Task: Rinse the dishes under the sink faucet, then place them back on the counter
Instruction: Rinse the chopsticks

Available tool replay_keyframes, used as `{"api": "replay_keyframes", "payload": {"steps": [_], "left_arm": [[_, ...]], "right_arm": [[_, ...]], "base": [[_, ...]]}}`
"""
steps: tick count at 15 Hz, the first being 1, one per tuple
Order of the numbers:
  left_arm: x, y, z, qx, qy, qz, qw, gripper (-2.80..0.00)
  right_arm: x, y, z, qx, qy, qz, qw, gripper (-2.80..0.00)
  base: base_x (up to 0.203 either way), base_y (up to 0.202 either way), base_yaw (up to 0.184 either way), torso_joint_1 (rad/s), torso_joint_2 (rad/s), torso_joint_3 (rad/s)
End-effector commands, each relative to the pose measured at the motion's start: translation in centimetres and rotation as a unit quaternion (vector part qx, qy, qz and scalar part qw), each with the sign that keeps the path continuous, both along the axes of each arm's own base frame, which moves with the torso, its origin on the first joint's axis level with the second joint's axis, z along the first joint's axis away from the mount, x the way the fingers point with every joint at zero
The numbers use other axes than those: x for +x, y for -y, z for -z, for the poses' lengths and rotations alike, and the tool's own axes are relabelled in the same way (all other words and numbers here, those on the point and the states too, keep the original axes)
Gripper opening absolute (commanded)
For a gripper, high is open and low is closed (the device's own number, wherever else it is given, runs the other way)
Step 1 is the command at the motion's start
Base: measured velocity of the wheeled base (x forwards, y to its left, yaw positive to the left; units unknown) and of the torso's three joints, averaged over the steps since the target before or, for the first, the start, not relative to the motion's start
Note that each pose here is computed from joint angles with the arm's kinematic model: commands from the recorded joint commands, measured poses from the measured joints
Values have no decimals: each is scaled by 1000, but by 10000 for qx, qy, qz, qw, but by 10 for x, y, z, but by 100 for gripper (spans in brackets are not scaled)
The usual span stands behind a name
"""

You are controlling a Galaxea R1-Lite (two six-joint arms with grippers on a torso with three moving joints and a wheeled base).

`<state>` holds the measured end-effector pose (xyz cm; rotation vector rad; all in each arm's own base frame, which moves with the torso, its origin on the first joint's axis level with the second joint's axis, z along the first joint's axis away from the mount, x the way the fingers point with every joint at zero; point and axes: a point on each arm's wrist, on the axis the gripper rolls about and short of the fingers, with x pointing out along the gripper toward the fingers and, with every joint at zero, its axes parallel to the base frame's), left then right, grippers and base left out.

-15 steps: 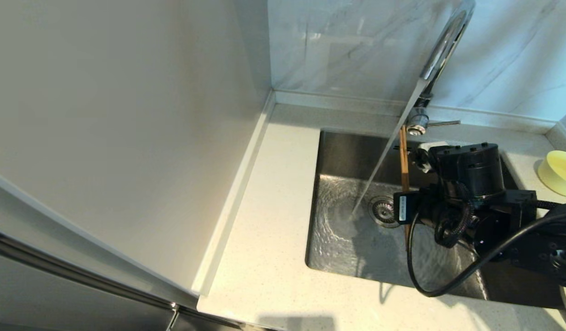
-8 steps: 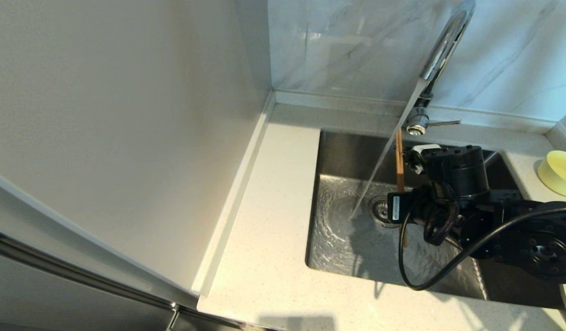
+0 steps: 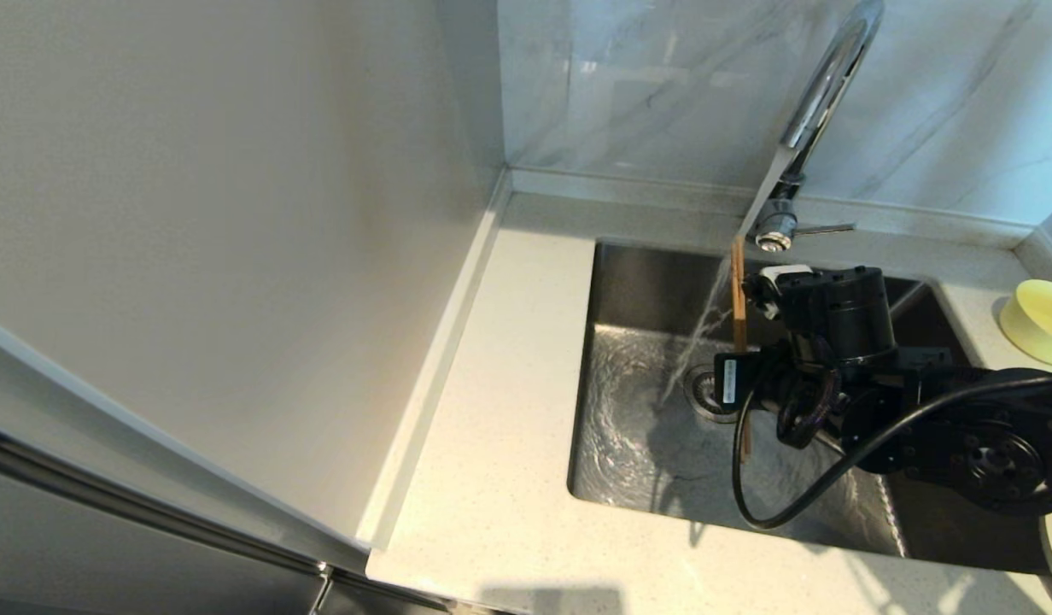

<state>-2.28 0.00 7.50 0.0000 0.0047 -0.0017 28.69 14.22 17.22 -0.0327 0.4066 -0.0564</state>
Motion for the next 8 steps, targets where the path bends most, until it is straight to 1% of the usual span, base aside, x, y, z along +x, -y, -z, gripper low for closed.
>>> {"api": "replay_keyframes", "payload": {"steps": [1,5,8], "left_arm": [[0,0,0,0,0,-1,10000,-280],[0,0,0,0,0,-1,10000,-280],[0,0,0,0,0,-1,10000,-280]], "right_arm": [[-1,0,0,22,9,46,10000,-280],[-4,2,0,9,12,125,9999,-280],[-19,13,-6,22,68,221,9997,-280]], "base": [[0,0,0,0,0,0],[0,0,0,0,0,0],[0,0,0,0,0,0]]}}
